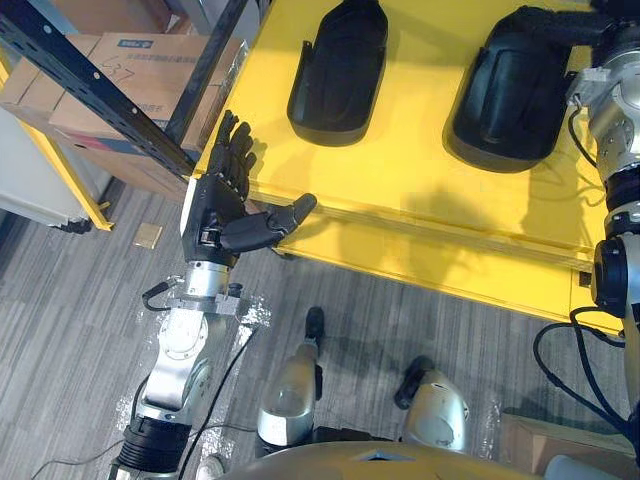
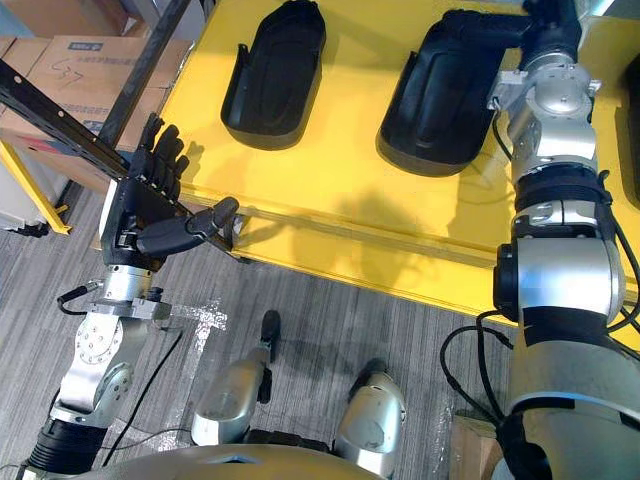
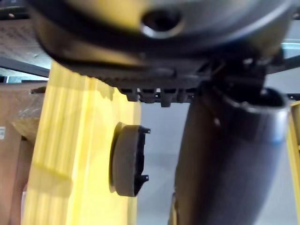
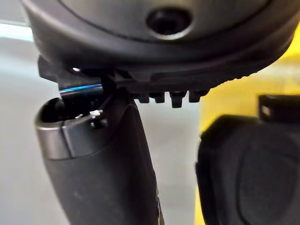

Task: Walk over and take three plastic housings, then place them on the shelf

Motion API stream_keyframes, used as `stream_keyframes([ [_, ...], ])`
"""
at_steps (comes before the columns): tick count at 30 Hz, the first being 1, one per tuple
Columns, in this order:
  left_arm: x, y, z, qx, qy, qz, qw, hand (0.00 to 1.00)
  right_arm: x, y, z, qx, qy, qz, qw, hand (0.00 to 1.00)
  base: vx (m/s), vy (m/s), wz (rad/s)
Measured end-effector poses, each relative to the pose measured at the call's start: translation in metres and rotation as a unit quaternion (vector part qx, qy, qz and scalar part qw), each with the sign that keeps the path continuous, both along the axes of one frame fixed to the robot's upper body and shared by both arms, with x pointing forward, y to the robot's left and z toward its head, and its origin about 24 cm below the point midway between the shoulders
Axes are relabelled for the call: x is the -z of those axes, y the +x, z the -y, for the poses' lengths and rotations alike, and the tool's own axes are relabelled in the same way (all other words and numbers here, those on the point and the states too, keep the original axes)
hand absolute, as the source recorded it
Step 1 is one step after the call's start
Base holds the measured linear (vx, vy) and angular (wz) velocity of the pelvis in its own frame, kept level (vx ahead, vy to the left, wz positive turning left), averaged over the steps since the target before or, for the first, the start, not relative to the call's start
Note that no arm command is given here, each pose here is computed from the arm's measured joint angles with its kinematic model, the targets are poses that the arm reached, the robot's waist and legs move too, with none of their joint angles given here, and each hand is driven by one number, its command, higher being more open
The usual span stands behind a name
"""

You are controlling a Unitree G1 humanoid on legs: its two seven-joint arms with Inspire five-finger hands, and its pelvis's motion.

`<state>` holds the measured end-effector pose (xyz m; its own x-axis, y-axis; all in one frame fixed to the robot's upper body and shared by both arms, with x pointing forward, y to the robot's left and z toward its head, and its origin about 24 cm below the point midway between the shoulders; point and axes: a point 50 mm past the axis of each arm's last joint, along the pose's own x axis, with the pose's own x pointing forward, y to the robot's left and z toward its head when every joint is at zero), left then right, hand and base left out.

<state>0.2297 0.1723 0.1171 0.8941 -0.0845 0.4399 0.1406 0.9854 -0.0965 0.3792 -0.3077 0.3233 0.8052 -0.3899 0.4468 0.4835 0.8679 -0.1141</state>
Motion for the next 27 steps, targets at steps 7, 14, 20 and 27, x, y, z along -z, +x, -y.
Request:
stream_keyframes([
  [7, -0.009, -0.010, 0.002, 0.005, -0.010, 0.022, 1.000, 1.00, -0.042, -0.086, -0.044, -0.046, -0.103, 0.308, 0.945, 1.00, 0.05, 0.030, -0.12],
  [14, -0.030, -0.019, 0.010, 0.047, -0.018, 0.070, 0.996, 1.00, 0.087, -0.128, -0.067, -0.097, -0.062, 0.209, 0.971, 1.00, 0.06, 0.019, -0.52],
  [20, -0.017, -0.020, 0.028, 0.084, -0.071, 0.009, 0.994, 1.00, 0.157, -0.165, -0.067, -0.123, -0.012, 0.080, 0.989, 1.00, 0.05, 0.030, -0.47],
  [27, 0.001, -0.022, 0.039, 0.062, -0.084, -0.043, 0.994, 1.00, 0.188, -0.182, -0.076, -0.132, 0.047, 0.034, 0.990, 1.00, 0.02, -0.011, -0.26],
])
